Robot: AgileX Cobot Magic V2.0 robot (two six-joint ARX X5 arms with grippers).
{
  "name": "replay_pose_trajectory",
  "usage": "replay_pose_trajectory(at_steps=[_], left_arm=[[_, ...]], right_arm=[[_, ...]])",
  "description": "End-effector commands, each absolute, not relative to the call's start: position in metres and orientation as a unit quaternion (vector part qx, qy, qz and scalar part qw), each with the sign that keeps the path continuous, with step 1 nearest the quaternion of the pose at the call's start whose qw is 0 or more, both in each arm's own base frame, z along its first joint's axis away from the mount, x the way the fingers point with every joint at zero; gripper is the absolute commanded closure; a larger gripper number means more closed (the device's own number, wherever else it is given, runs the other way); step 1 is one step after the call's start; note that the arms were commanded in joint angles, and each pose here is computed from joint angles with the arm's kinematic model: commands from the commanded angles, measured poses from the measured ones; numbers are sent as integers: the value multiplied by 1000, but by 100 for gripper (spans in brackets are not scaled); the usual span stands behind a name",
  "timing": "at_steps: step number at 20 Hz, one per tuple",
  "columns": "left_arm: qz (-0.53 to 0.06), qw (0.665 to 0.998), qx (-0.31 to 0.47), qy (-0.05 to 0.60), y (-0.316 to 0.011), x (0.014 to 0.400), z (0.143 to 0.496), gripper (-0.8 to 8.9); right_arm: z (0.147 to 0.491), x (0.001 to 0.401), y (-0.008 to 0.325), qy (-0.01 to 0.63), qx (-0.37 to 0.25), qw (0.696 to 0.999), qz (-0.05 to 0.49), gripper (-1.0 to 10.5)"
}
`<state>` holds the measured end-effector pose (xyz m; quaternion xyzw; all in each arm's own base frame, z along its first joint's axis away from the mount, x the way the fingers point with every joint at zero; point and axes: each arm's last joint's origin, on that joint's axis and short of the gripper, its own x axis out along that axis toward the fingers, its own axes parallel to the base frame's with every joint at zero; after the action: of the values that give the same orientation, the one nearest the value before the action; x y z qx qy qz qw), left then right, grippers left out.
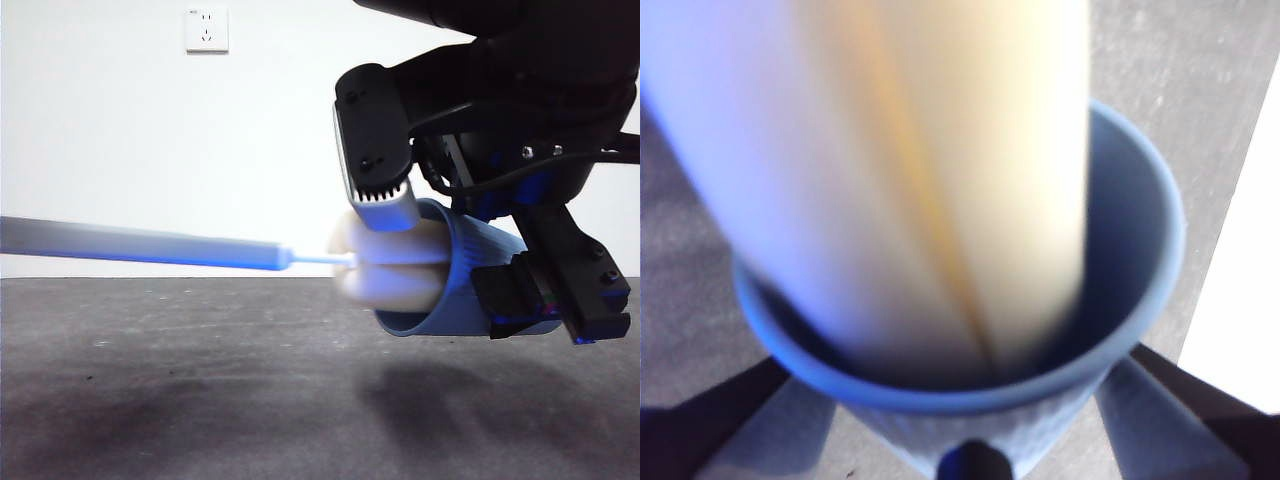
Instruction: Pick up the cup brush,pick up the cup,insert the brush into the cup,clean the cup,put the cup brush back,put the cup back to the fixed position on the table
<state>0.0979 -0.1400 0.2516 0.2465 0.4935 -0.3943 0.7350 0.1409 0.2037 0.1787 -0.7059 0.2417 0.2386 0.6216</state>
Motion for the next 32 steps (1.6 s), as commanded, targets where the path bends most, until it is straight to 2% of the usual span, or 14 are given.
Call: replay_pose_trajectory(at_steps=[1,4,7,11,13,20,22,25,27,29,32], left_arm=[[-408,740,237,479,-151,105,248,822],[-439,741,207,464,-172,117,241,822],[-436,751,190,458,-187,128,231,822],[-428,748,198,467,-186,127,229,822],[-395,761,217,466,-176,124,234,822],[-306,789,240,477,-117,94,263,822],[-252,816,229,467,-103,89,269,822],[-182,865,146,443,-91,90,278,822],[-129,893,78,424,-90,100,280,822],[-111,907,43,404,-95,115,281,822],[-72,911,23,406,-105,145,271,822]], right_arm=[[180,141,206,236,-701,628,241,963],[179,137,210,229,-698,628,257,963],[179,131,214,219,-700,625,267,963],[179,130,213,221,-701,625,264,963],[179,133,211,230,-696,634,248,963],[188,153,191,284,-604,723,178,963],[197,157,184,285,-563,760,155,963],[219,159,170,277,-452,840,114,963],[238,156,161,266,-354,889,119,963],[258,150,152,250,-256,924,135,963],[281,138,142,217,-150,948,176,963]])
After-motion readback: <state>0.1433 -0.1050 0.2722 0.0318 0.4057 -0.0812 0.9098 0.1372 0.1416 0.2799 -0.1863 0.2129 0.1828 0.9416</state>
